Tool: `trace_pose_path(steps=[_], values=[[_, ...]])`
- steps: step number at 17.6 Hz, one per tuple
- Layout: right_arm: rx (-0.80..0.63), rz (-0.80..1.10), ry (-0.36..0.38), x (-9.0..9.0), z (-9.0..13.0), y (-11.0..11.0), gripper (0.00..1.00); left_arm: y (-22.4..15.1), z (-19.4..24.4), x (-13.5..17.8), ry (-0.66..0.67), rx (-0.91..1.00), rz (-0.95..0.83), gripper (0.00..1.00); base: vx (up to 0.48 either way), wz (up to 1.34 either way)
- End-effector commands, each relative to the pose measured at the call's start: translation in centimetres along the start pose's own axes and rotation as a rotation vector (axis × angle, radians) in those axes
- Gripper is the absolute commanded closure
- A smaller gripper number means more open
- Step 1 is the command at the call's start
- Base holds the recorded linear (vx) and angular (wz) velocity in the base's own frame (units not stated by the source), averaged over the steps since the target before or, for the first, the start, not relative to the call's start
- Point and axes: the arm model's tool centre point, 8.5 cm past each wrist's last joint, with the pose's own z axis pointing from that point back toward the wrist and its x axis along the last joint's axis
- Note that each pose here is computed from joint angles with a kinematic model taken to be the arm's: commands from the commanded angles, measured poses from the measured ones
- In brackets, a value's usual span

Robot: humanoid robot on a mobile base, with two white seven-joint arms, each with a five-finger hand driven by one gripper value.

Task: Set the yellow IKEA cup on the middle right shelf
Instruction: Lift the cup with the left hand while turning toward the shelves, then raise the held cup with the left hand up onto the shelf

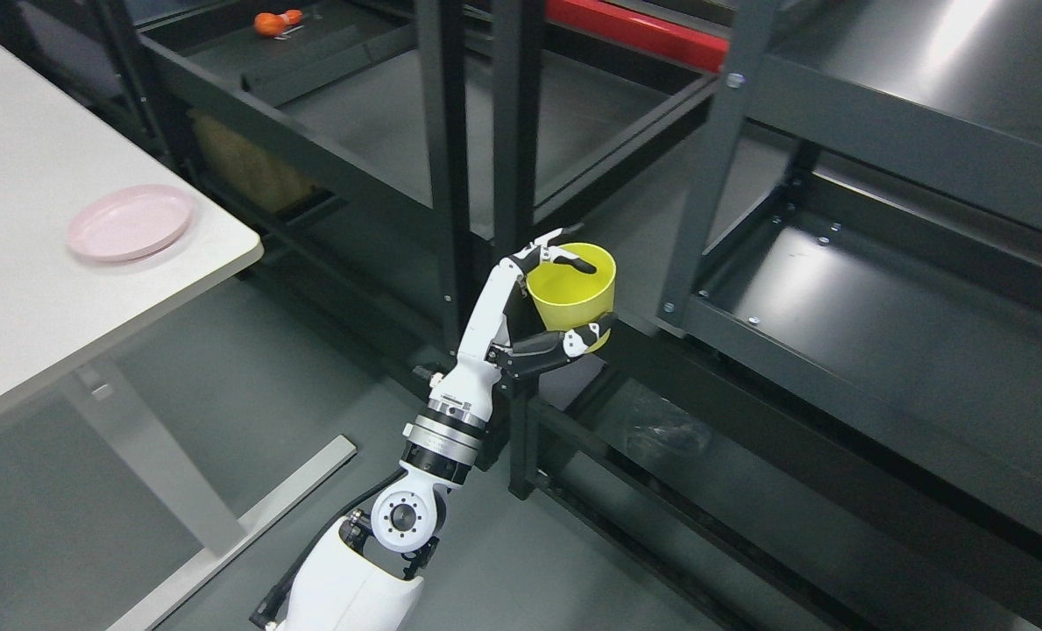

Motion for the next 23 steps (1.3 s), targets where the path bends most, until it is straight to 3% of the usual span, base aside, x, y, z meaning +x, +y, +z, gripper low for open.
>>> trace_pose_path(steps=[1, 5, 11, 23], values=[[-0.013, -0.003, 0.015, -0.9, -0.1, -1.0, 0.01, -4.5, -2.0, 3.1, -0.152, -0.166, 0.050, 0.98, -0.134, -0.67], [-0.013, -0.003, 0.015, -0.9, -0.1, -1.0, 0.01, -4.2, -4.1, 7.2, -0.301, -0.184, 0.046, 0.98, -0.090, -0.59], [-0.013, -0.003, 0.015, -0.9, -0.1, -1.0, 0.01, -7.4, -3.9, 11.8, -0.437, -0.318, 0.068, 0.98, -0.015, -0.26], [-0.013, -0.003, 0.015, -0.9, -0.1, -1.0, 0.01, -5.6, -6.6, 20.4, -0.680, -0.317, 0.079, 1.00, 0.035, -0.16]])
